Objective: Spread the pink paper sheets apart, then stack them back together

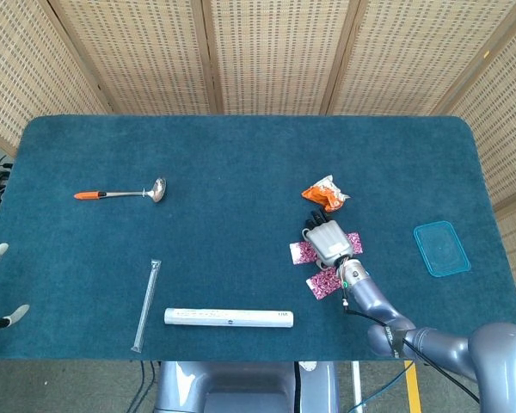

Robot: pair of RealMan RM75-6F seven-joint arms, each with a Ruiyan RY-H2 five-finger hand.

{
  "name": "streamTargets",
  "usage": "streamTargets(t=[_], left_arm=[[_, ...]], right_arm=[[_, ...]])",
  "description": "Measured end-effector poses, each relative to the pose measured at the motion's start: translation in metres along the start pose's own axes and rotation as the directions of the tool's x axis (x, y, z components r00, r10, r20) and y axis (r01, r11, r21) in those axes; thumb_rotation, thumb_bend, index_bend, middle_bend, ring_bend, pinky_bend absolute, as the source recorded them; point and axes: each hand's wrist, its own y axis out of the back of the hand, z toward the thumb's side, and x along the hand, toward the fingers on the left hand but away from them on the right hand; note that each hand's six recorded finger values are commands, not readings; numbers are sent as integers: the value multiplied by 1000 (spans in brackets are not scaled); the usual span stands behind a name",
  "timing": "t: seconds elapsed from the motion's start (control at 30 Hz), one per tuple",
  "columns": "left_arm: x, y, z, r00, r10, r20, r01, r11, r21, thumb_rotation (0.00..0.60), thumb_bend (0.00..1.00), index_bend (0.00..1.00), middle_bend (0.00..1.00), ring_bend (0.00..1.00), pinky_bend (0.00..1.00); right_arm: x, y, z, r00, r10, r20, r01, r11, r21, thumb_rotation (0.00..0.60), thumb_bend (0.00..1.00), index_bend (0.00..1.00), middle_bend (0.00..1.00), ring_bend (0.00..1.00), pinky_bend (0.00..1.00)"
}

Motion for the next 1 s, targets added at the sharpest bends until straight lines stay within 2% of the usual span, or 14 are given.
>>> streamTargets(t=[0.53, 0.8, 1.0], left_arm=[[0, 0, 0, 1000, 1, 1, -1, 1000, -1, 573, 0, 91, 0, 0, 0], [-2, 2, 0, 1000, 5, 1, -5, 1000, -1, 571, 0, 92, 0, 0, 0], [-3, 3, -1, 1000, 6, -2, -6, 1000, -2, 571, 0, 91, 0, 0, 0]], right_arm=[[7, 16, -6, 1000, -27, -7, 26, 1000, -12, 600, 363, 441, 215, 0, 0], [14, 24, -25, 999, -37, 18, 37, 999, -6, 600, 363, 441, 215, 0, 0], [22, 19, -45, 999, -28, 47, 29, 1000, -2, 600, 360, 441, 215, 0, 0]])
